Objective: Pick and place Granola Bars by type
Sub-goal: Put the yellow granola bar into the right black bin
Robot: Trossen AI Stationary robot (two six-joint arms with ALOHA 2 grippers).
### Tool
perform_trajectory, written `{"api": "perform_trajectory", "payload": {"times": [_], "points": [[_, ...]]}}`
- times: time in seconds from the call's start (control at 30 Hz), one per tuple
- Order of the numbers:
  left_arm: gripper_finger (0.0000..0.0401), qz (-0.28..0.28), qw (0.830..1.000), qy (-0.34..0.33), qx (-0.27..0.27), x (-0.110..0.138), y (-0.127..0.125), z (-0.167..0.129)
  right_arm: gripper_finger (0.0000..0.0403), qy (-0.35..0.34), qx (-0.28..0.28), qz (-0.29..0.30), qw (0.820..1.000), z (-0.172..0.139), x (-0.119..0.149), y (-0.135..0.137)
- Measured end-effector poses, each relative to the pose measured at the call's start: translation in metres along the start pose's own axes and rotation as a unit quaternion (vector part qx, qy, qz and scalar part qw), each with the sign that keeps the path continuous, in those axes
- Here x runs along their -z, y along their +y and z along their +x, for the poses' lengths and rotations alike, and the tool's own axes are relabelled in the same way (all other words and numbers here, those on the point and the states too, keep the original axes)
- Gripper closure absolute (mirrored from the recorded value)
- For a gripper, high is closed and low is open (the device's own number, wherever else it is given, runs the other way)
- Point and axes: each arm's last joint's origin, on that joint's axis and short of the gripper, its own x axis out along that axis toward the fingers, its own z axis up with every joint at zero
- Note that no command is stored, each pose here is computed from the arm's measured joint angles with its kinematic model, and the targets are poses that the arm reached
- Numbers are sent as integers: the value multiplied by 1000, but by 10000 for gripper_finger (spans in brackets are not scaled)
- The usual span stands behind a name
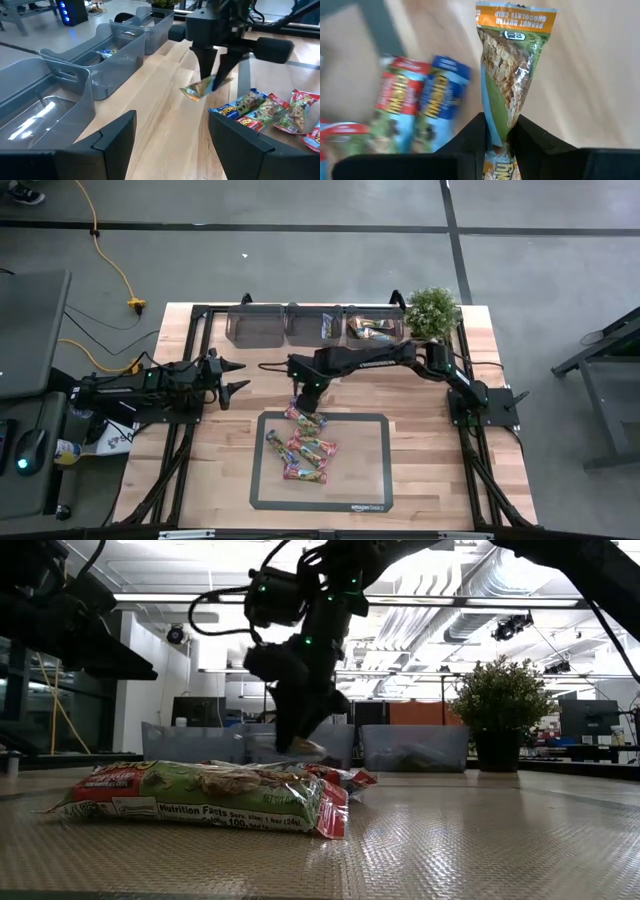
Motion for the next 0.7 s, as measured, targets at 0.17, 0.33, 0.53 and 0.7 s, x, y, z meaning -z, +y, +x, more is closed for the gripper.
{"api": "perform_trajectory", "payload": {"times": [0.17, 0.33, 0.53, 0.7], "points": [[158, 0, 1000, 0, 0, 0, 0, 0, 330, -39, -51, 13, 998, -1, -9, 5], [158, 0, 1000, 0, 0, 0, 0, 0, 330, -91, -126, 10, 988, -4, -22, 13], [158, 0, 1000, 0, 1, 0, 0, 0, 330, -140, -213, 4, 967, -11, -35, 21], [158, 0, 1000, 0, 1, 0, 0, 0, 330, -170, -285, -11, 943, -18, -42, 31]]}}
